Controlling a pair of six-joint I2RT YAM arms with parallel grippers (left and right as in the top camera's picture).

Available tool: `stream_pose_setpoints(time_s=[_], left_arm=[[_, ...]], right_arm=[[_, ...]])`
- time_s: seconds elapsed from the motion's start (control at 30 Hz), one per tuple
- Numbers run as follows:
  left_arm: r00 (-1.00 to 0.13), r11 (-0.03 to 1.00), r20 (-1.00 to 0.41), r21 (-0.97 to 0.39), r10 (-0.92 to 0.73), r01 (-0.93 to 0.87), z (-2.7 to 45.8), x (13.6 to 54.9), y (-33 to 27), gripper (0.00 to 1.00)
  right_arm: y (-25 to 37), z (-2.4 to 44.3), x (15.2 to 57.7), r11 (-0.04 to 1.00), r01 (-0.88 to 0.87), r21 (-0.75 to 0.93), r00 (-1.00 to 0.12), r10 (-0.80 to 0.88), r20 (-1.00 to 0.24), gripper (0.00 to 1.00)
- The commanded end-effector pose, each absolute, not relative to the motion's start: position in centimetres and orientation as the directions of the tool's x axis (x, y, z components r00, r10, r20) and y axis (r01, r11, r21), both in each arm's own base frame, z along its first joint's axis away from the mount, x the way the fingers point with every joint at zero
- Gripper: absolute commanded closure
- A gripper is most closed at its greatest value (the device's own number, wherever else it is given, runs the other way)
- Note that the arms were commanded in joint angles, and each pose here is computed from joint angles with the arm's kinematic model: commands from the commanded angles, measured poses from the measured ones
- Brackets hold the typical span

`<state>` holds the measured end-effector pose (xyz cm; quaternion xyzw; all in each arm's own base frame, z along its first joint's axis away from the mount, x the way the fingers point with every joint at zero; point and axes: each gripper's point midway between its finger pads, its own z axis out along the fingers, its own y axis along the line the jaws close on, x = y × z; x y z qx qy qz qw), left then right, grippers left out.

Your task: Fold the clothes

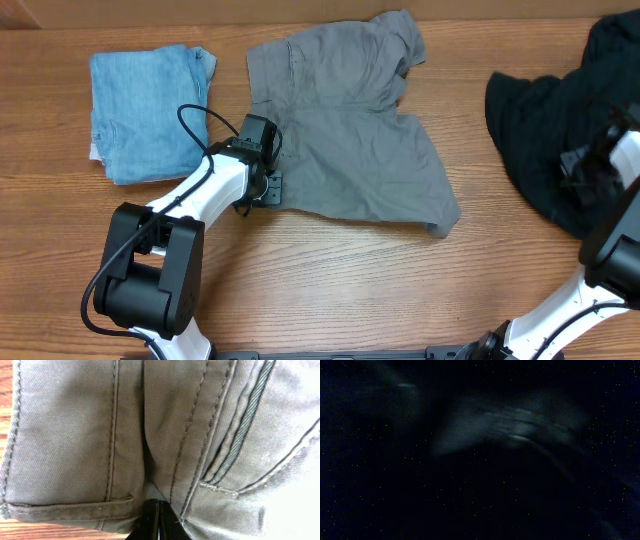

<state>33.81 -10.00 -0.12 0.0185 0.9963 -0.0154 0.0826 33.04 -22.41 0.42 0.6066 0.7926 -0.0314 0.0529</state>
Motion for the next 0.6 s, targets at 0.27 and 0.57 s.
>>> stream_pose_setpoints(time_s=[0.27,0.57], left_arm=[[-0.991,0.997,-0.124,-0.059,0.05,0.058,-1.3,32.6,-10.9,0.96],[-0.991,0.997,-0.124,-0.06,0.049,0.057,-1.3,32.6,-10.9,0.96]], right_arm=[[-18.8,13.2,36.5,0.4,0.883,0.245,-0.304,0.886,-0.351,0.96],[-1.1,16.4,49.1,0.867,0.162,0.471,-0.695,0.439,-0.569,0.96]])
